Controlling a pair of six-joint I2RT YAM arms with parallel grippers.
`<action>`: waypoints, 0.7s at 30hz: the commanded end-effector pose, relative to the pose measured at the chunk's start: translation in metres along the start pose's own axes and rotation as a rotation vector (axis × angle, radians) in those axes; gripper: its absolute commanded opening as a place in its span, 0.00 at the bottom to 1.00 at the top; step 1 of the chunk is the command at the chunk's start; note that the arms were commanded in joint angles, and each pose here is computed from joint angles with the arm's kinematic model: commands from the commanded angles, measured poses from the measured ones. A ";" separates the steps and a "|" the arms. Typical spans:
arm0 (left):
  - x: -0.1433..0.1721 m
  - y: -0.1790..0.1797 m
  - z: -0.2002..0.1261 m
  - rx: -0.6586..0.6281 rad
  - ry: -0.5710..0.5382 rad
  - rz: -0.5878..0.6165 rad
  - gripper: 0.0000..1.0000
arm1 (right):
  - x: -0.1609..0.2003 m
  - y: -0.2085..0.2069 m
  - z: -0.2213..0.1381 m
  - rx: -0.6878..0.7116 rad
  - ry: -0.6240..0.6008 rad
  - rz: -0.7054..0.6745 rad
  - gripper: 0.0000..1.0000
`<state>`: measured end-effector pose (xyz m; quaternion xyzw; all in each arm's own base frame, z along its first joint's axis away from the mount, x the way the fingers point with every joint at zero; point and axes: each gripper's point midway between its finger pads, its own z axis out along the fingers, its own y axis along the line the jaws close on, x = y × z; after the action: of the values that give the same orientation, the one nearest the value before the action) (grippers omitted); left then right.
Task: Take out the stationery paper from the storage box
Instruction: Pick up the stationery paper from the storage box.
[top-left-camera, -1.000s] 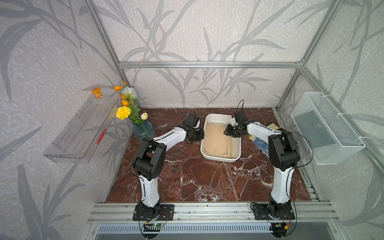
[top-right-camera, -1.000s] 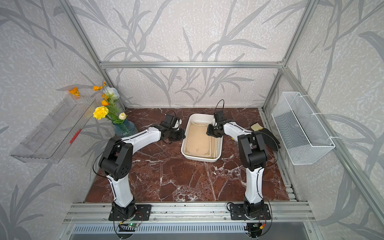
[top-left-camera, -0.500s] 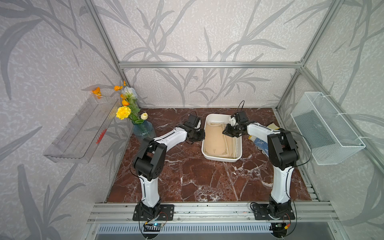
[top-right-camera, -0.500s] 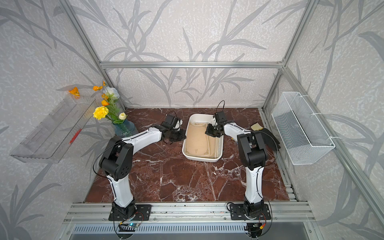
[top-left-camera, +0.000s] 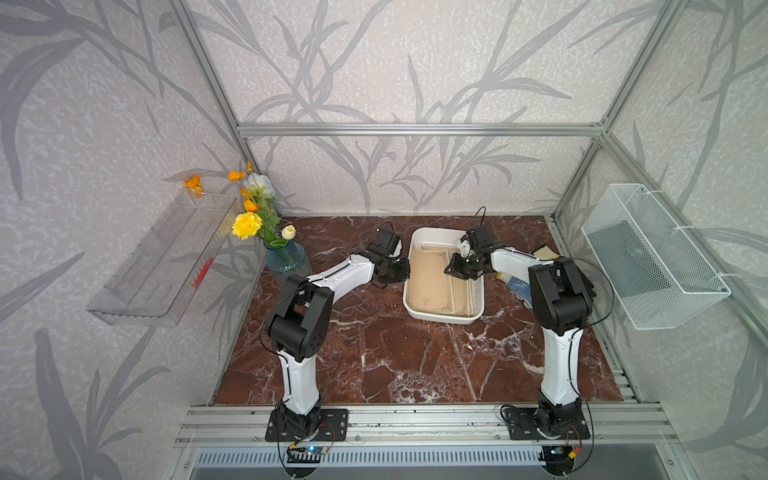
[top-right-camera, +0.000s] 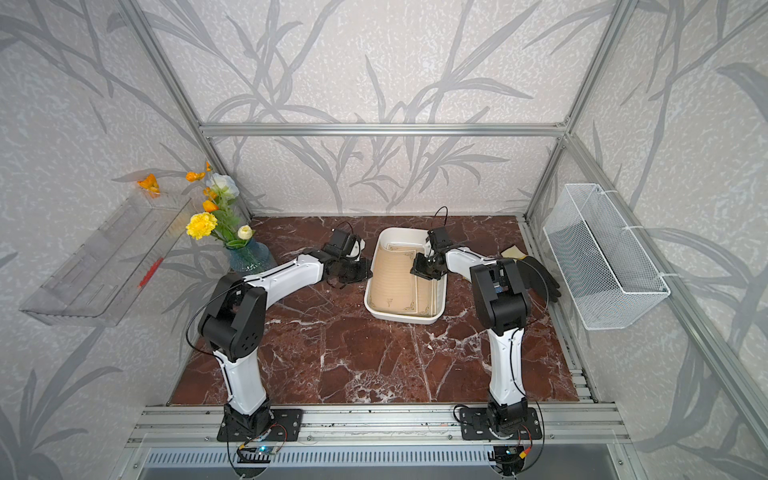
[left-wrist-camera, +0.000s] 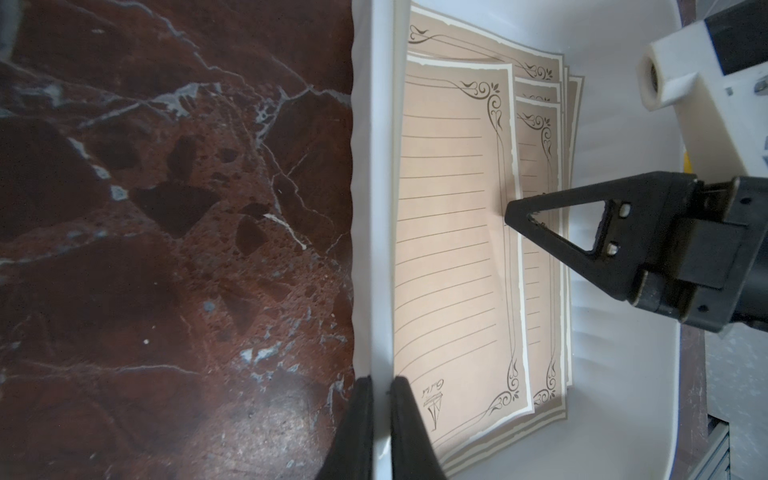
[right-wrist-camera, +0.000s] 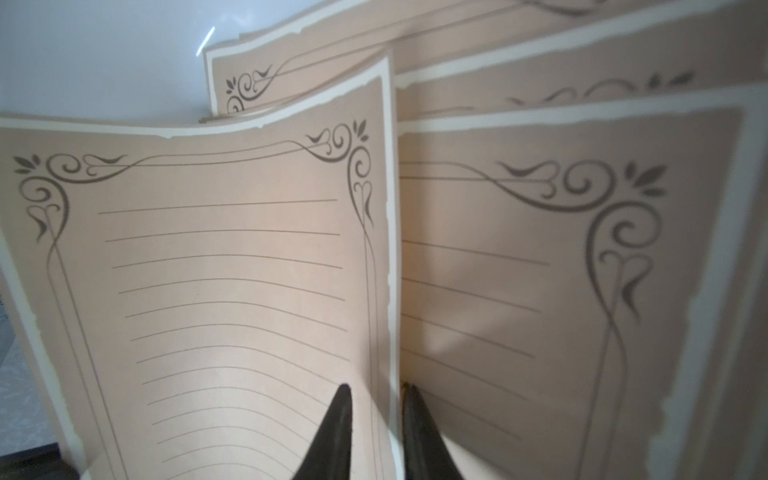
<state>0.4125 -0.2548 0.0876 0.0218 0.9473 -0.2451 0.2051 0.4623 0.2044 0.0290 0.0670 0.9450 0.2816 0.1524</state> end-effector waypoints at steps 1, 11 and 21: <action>0.025 0.008 0.013 -0.029 0.082 -0.007 0.11 | 0.002 -0.004 0.004 -0.008 0.023 0.015 0.18; 0.023 0.007 0.011 -0.031 0.077 -0.007 0.11 | 0.000 0.004 -0.009 -0.099 0.014 0.043 0.00; -0.003 -0.005 -0.022 -0.043 -0.030 0.043 0.26 | -0.012 0.028 -0.072 -0.064 -0.119 -0.139 0.00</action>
<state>0.4071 -0.2539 0.0845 0.0256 0.9517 -0.2328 0.1986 0.4480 0.1960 0.0615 0.0501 0.9328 0.3130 0.1713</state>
